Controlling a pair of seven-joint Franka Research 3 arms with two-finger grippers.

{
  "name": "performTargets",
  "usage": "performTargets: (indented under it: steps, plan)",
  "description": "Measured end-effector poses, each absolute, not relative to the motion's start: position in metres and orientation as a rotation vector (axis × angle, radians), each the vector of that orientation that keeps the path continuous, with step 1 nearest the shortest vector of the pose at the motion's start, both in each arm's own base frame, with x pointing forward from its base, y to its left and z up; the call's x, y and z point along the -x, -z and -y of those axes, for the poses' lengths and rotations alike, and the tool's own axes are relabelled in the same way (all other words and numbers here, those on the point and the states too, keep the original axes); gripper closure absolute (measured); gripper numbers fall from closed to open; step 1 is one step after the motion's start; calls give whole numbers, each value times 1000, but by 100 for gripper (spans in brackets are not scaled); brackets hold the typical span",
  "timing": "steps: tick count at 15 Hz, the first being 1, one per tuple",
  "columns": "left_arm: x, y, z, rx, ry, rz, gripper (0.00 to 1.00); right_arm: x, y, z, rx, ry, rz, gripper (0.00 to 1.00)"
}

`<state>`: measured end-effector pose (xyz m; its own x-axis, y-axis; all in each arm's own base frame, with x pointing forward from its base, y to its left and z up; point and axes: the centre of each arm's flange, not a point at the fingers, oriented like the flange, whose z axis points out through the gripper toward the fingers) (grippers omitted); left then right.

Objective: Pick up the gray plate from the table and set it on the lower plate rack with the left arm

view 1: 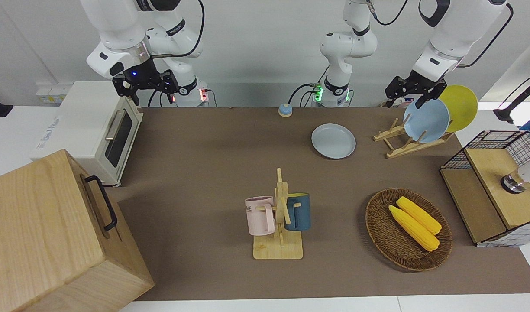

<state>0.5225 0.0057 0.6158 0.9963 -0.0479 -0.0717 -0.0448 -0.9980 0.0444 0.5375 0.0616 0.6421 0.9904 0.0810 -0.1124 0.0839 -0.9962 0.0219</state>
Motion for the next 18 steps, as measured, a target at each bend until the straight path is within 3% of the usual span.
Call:
performTargets:
  steps: [11,18]
  plan:
    - [-526,-607,-2,-3095,145,77,0,-537,-642,-62,-3108,174,-129,1]
    - [-519,-575,-2,-3085,269,70,0,-537,-642,-62,-3108,174,-129,1]
